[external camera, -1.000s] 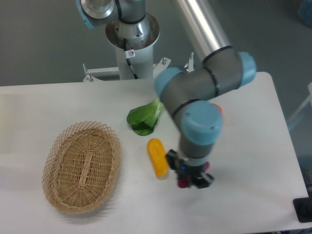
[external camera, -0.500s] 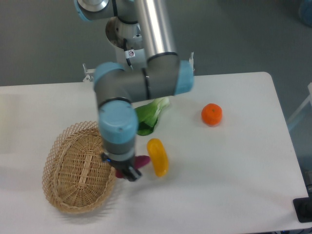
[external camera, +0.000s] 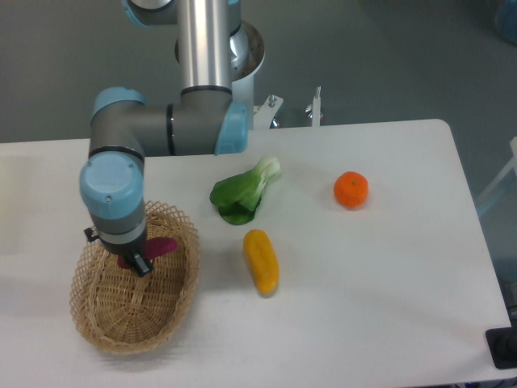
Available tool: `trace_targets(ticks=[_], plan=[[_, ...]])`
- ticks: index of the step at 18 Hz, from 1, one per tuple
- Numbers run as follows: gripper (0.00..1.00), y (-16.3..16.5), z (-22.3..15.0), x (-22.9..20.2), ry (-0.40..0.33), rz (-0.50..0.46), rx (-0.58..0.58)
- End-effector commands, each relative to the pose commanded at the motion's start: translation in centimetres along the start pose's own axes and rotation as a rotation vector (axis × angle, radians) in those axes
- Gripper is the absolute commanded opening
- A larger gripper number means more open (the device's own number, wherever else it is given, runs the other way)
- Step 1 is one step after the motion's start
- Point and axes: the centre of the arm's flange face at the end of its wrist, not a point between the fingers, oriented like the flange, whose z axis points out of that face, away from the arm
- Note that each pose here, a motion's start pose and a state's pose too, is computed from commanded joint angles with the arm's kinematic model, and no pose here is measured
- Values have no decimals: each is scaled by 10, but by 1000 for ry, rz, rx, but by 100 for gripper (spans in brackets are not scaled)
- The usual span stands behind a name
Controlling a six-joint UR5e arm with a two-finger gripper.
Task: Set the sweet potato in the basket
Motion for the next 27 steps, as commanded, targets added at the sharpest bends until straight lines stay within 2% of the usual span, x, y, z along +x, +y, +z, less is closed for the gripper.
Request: trace_targets(ticks=[1,2,3,4,9,15,18,23,27], plan=[[48,-1,1,2,-3,1,2],[59,0,1,3,-5,2,3],[76,-1,-1,2,-13,1,10],[100,-2,-3,3,-20,1,12],[100,1,-34,0,-69,5,39],[100,60,-73,-68,-221,-84,-40],[100,103,-85,-108,-273,-81,-89],[100,174,-111,-169,-299,-124,-86],[100,251,-121,-215,-296,-79,-121]])
